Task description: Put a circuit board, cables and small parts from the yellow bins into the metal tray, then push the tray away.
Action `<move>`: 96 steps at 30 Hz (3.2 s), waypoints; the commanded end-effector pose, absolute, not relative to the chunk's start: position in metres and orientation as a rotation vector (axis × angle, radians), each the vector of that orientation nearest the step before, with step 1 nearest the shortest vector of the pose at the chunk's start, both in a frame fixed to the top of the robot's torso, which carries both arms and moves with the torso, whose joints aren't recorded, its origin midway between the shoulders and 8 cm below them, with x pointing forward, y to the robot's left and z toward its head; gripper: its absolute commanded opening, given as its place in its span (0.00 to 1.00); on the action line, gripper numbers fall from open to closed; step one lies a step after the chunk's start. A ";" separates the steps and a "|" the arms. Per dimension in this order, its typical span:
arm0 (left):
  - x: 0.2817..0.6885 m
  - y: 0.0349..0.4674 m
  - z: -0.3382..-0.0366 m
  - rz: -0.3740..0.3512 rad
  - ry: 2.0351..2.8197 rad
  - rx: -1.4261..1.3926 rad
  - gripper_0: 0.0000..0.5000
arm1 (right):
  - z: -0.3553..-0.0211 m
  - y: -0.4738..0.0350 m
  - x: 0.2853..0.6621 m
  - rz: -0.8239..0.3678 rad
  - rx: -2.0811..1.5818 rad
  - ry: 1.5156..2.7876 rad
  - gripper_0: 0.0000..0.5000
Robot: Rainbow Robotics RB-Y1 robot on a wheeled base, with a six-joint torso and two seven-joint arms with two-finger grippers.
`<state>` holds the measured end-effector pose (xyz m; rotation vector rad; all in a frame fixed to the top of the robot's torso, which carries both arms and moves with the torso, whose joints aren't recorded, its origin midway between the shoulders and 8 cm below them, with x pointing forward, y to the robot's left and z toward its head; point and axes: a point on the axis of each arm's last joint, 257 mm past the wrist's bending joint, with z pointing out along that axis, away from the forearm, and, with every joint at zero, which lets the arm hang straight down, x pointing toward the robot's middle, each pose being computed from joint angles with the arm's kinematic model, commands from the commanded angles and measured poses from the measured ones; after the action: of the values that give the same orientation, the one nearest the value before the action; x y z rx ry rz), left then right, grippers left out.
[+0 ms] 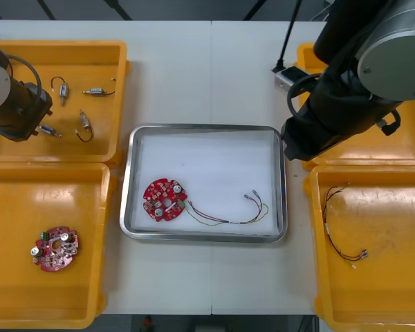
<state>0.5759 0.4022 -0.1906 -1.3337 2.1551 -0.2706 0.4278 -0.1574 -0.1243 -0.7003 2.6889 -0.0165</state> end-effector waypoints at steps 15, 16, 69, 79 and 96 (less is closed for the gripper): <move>0.583 0.391 -0.189 -0.213 2.238 -1.154 1.00 | -0.101 -0.283 0.449 0.084 0.416 2.680 1.00; 0.583 0.390 -0.190 -0.213 2.241 -1.150 1.00 | -0.100 -0.290 0.452 0.090 0.481 2.673 1.00; 0.588 0.393 -0.193 -0.171 2.303 -1.034 0.00 | -0.093 -0.337 0.661 0.279 1.285 2.202 1.00; 0.587 0.399 -0.134 -0.148 2.325 -1.014 0.00 | -0.110 -0.348 0.670 0.252 1.187 2.234 1.00; 0.538 0.372 -0.057 -0.117 2.417 -0.920 0.00 | -0.124 -0.334 0.686 0.232 1.077 2.223 1.00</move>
<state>0.5385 0.3835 -0.1029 -1.0229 2.4363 -0.0912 0.6672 -0.3564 -0.1588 1.1633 2.2532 0.1972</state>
